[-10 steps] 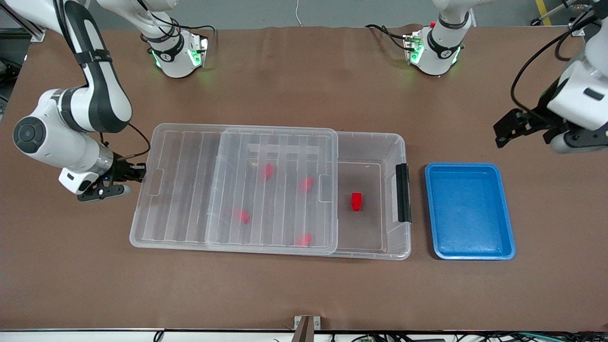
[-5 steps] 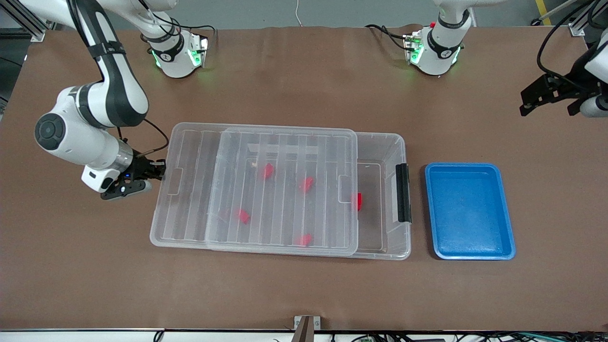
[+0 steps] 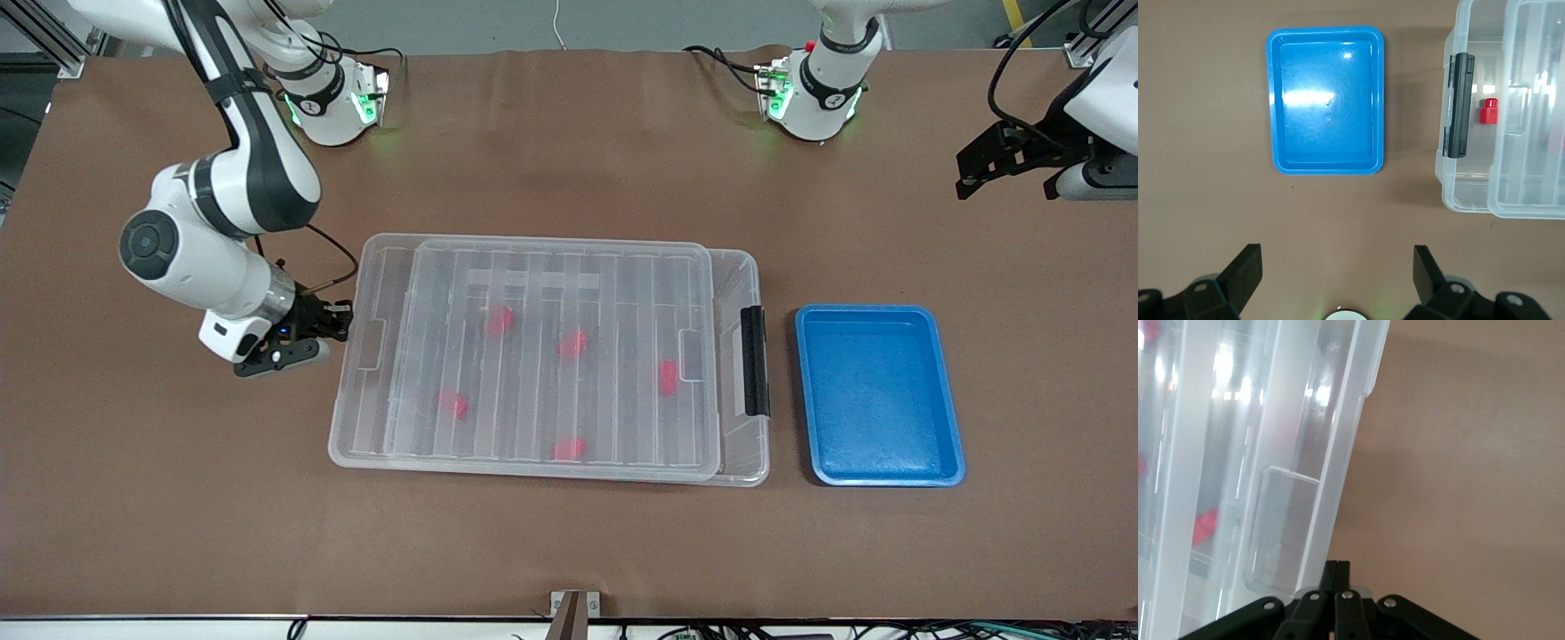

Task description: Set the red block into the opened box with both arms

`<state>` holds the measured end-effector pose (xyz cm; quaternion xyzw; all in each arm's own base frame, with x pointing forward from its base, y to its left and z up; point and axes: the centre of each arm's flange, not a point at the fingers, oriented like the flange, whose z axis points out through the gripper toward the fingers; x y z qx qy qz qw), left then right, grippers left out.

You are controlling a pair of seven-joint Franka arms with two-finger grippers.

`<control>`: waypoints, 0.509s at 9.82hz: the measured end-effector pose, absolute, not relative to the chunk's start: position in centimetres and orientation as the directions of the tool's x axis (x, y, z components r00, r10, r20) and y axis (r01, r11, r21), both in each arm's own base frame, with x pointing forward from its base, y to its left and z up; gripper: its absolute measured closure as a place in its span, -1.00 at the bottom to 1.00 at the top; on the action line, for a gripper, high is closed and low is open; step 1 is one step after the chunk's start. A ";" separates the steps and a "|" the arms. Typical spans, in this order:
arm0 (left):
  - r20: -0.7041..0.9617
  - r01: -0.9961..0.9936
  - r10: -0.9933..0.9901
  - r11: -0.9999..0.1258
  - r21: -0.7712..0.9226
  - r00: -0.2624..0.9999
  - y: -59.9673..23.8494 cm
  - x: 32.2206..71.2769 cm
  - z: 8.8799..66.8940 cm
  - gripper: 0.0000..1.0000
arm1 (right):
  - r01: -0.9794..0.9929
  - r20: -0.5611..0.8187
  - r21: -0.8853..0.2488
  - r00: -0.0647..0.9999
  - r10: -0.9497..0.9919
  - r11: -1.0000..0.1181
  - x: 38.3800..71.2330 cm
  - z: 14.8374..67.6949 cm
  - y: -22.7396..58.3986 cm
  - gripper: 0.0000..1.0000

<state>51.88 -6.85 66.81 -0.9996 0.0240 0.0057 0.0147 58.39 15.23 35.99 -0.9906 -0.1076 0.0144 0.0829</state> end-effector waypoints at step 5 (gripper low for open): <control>-0.014 -0.050 -0.050 -0.998 -0.029 0.999 -7.0 51.9 66.7 -1.00 | 0.190 -0.010 -0.172 0.981 0.195 -0.966 59.1 35.9 18.4 0.91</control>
